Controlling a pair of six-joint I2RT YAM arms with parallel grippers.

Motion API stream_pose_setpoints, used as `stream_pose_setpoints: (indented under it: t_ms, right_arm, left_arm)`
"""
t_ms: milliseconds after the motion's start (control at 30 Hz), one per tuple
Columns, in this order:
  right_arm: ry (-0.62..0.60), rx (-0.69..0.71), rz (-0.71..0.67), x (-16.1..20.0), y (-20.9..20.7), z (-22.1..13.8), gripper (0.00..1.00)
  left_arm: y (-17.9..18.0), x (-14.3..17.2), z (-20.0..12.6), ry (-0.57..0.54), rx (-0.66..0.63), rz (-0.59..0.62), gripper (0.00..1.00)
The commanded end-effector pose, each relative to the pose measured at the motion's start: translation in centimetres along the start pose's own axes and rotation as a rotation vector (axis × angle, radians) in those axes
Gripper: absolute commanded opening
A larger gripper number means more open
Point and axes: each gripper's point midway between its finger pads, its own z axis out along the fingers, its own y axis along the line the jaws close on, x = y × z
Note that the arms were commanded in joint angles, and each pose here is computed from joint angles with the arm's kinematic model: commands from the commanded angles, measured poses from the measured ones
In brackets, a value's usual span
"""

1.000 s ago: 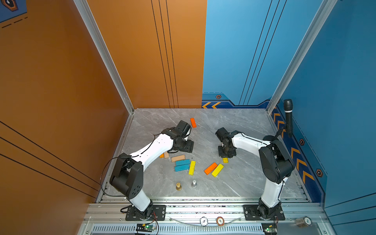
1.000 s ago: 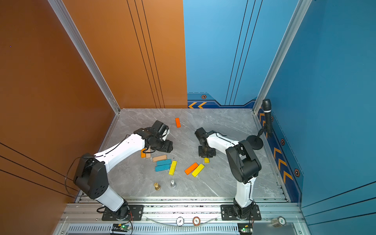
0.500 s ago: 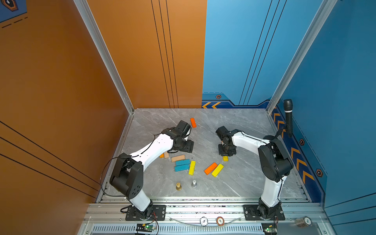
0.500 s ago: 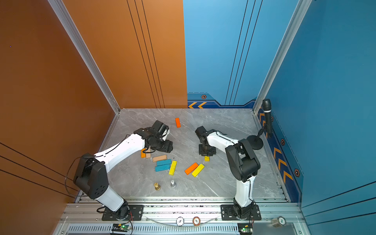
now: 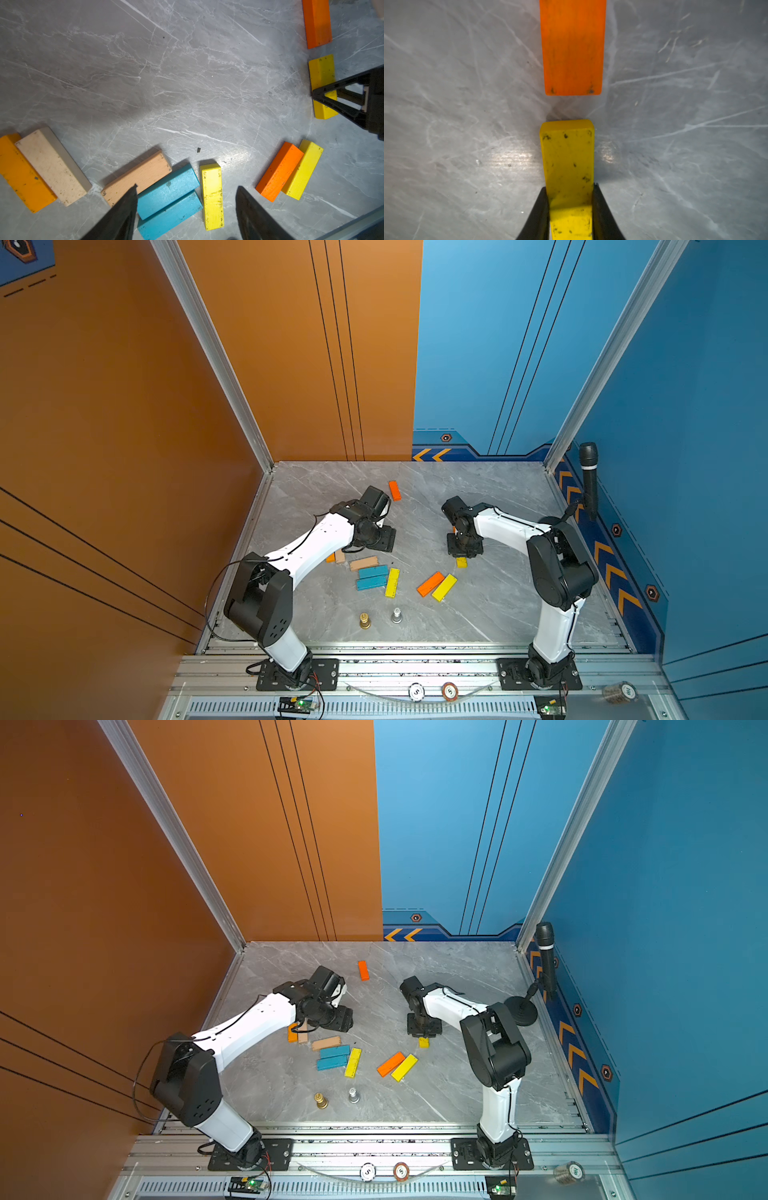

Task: Assemble the number 6 with building blocks
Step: Assemble the building block at the center of the board.

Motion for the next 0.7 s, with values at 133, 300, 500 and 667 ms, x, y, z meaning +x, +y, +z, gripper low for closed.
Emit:
stream_pose_setpoints:
  t_ms: [133,300,500,667]
  right_arm:
    - [0.008,0.049,-0.007,-0.45,-0.83,0.55,0.22]
    - [0.009,0.055,-0.007,-0.58,-0.95,0.65,0.22]
    - [0.017,0.058,-0.010,-0.56,-0.92,0.93,0.22]
    - [0.017,0.065,-0.009,-0.48,-1.06,1.00,0.23]
  left_arm:
    - [0.25,0.28,0.40,0.014,-0.011,0.010,0.75]
    - [0.26,0.24,0.42,0.014,-0.012,0.010,0.75]
    - [0.28,0.29,0.48,0.016,-0.012,0.009,0.75]
    - [0.25,0.23,0.44,0.014,-0.011,0.009,0.75]
